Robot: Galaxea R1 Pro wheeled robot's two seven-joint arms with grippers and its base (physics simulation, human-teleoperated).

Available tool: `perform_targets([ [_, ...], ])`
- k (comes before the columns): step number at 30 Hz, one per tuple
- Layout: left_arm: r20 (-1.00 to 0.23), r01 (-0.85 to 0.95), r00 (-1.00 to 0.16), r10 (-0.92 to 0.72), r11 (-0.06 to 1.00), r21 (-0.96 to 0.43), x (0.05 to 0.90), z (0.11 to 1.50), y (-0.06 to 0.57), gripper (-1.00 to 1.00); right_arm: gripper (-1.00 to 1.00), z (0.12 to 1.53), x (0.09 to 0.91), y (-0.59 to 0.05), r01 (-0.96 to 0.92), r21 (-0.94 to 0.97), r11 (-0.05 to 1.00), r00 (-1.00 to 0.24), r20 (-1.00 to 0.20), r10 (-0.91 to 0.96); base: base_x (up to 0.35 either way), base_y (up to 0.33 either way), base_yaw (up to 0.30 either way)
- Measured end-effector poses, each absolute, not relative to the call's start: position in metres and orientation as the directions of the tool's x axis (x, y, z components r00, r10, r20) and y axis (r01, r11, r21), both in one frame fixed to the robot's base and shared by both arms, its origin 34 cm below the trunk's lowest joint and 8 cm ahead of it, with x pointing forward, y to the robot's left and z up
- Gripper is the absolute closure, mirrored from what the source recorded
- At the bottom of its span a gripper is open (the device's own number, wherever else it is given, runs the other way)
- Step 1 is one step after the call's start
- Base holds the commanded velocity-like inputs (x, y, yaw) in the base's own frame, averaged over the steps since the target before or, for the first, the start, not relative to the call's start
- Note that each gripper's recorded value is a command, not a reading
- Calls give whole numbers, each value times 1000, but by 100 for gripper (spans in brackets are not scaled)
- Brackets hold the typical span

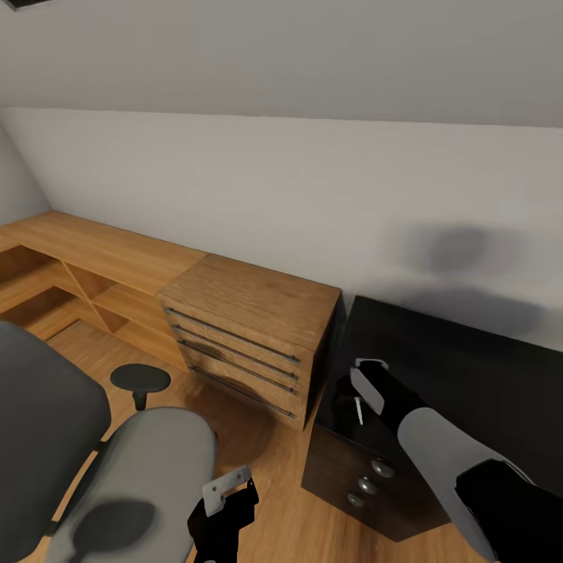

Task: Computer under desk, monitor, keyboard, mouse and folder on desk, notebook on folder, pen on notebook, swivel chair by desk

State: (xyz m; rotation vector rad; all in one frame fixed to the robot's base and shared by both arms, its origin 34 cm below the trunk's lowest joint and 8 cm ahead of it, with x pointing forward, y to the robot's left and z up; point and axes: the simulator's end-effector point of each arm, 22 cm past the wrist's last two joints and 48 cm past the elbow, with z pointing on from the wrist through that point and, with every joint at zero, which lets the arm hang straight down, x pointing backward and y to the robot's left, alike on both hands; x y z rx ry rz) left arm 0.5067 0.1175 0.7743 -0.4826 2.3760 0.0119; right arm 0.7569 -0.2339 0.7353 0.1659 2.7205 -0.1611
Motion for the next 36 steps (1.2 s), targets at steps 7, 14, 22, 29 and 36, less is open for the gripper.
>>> perform_targets([
  [7, -646, -345, -684, -339, 931, -123, 507, 774, 117, -100, -100, 734, 758, -235, 131, -68, 989, -909, -405, 93, 0, 0, 0],
  [14, -646, -345, -684, -339, 930, -122, 507, 774, 118, -100, -100, 734, 758, -235, 131, -63, 989, -909, -405, 95, 0, 0, 0],
  [22, -646, -345, -684, -339, 931, -122, 507, 774, 117, -100, 100, 734, 758, -235, 131, -63, 989, -909, -405, 94, 0, 0, 0],
  [29, -645, -345, -685, -337, 931, -121, 506, 774, 118, -100, 100, 734, 758, -235, 131, -64, 989, -909, -405, 94, 0, 0, 0],
  [36, -643, -345, -687, -337, 931, -119, 506, 773, 118, -100, 100, 734, 758, -235, 130, -62, 990, -910, -405, 94, 0, 0, 0],
])
